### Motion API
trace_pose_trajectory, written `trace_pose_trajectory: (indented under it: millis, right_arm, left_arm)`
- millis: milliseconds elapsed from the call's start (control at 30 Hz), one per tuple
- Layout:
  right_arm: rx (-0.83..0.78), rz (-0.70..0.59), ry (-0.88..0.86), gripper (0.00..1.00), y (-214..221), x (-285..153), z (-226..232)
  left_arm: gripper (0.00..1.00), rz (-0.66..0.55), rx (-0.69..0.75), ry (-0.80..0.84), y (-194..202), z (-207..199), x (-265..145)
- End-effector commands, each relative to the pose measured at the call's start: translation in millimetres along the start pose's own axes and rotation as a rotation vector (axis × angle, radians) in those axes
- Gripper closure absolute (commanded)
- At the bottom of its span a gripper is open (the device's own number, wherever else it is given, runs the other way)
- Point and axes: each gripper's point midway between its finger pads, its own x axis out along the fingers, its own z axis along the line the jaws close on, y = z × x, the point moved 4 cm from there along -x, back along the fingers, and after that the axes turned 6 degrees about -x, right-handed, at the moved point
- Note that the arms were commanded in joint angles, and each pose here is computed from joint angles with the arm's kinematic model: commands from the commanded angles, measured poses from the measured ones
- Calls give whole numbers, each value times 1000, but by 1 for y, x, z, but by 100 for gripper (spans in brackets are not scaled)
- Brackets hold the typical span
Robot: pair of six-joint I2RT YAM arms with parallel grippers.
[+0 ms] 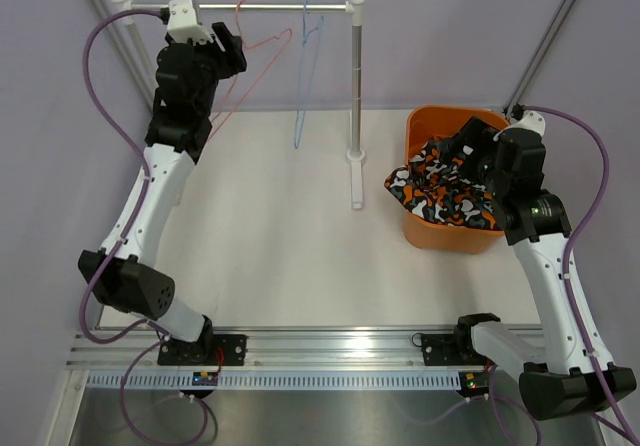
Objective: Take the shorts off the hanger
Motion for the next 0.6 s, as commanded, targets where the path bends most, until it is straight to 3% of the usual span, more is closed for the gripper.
trace_pose_trajectory:
  millis: [0, 333, 567]
  right_arm:
    - [-37, -53, -62, 1, -16, -15, 10]
    - [-26, -107, -133, 1, -29, -44, 19]
    - [-34, -155, -118, 1, -37, -67, 15]
  left_arm:
    - [34, -92, -67, -42, -40, 4, -47]
    - [31, 114, -114, 52, -12, -14, -158]
    - [32, 183, -111, 76, 1, -10, -188]
